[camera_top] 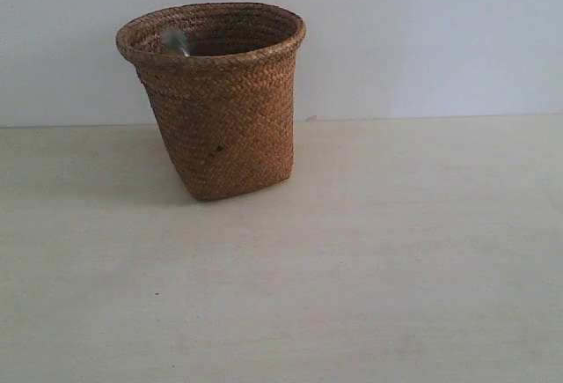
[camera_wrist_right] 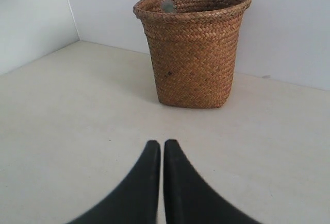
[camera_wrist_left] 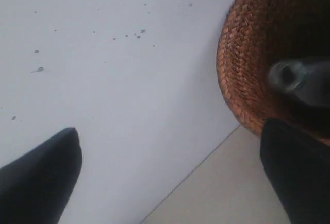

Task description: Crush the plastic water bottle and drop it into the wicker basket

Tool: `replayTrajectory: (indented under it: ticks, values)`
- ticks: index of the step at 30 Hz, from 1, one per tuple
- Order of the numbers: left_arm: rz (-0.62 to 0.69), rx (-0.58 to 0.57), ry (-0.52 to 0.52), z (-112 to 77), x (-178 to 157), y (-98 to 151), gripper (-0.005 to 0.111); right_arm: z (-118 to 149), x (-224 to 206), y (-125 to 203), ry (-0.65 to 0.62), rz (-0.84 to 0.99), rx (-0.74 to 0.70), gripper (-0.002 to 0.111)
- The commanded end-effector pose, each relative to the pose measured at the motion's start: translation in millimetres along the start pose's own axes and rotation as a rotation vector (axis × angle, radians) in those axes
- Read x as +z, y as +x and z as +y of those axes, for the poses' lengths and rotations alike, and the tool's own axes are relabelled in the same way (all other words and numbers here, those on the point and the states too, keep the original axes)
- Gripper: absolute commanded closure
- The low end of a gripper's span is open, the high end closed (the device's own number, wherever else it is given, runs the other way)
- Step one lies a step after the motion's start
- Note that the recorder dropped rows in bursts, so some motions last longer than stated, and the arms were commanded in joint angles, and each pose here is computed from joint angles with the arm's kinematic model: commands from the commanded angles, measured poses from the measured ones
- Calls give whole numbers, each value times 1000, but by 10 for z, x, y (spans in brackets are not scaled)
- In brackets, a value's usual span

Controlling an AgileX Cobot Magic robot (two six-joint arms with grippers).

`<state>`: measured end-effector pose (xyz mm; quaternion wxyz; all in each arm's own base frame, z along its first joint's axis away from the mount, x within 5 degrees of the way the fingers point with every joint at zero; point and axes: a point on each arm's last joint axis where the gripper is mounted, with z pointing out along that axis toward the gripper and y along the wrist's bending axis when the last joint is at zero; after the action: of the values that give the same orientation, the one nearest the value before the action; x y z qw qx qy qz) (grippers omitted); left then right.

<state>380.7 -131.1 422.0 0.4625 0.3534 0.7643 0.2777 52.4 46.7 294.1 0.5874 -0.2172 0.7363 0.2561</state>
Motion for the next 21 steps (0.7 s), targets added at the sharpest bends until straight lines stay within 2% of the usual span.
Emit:
replayTrajectory:
  ticks: [1, 3, 5, 12, 16, 21]
  values:
    - [42, 12, 3, 15, -27, 29, 24, 1, -3, 2, -1, -3, -3, 108]
    - [71, -4, 28, -8, -29, 55, 31, 1, -3, 2, -1, -3, -3, 108]
    - [104, -37, 74, -46, -41, 85, 44, 1, -3, 2, -1, -3, -3, 108]
    - [183, -142, 220, -186, -71, 141, 102, 1, -3, 2, -1, -3, -3, 108]
    - [222, -156, 256, -221, -86, 171, 103, 1, -3, 2, -1, -3, -3, 108]
    - [218, -193, 262, -156, -247, 210, 103, 1, -3, 2, -1, -3, -3, 108]
